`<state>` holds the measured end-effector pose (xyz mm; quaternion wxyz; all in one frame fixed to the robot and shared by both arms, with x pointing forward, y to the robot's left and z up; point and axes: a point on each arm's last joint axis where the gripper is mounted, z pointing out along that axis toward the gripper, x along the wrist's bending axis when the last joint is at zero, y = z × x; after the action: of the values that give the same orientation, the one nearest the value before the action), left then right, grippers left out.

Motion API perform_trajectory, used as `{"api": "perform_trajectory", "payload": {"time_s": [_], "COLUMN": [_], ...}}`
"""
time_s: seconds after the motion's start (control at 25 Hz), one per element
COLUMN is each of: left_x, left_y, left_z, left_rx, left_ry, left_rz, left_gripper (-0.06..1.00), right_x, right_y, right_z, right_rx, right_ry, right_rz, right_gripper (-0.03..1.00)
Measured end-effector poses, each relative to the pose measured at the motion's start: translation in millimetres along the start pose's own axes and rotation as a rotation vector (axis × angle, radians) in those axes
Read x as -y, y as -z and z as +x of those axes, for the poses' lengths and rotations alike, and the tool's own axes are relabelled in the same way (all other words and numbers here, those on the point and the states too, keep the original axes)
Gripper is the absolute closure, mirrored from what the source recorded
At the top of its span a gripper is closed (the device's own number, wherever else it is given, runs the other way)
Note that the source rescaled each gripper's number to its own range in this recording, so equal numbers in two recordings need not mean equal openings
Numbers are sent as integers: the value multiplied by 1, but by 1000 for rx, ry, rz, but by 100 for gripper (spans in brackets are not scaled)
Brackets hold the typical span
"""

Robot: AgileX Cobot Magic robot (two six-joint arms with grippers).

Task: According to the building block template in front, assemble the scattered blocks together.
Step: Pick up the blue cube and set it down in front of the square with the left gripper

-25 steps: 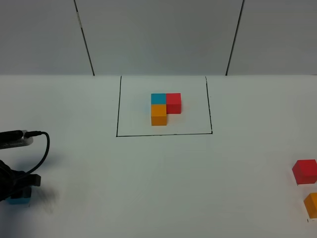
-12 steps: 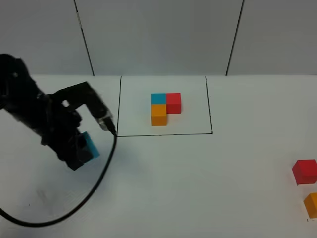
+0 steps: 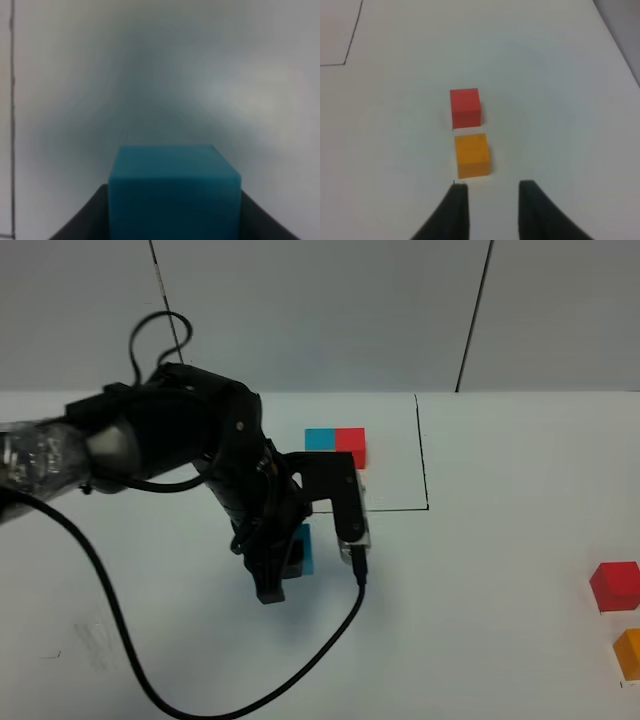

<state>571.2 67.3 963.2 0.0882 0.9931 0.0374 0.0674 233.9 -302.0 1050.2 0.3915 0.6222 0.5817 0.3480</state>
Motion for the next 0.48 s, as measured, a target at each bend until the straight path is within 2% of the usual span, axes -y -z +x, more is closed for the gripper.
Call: {"api": "perform_trajectory", "payload": {"time_s": [0.24,0.48], "left_x": [-7,-4], "left_y": [-50,-75], "left_z": [2,0], "left_rx": [66,112], "left_ry": [-10,-26], "left_rz": [52,80], "left_gripper": [93,93], "right_x": [0,0], "right_y": [0,0], "right_z": [0,0], "right_rx": [0,0], "right_ry": [0,0], "right_rz": [0,0], "right_gripper": [97,97]}}
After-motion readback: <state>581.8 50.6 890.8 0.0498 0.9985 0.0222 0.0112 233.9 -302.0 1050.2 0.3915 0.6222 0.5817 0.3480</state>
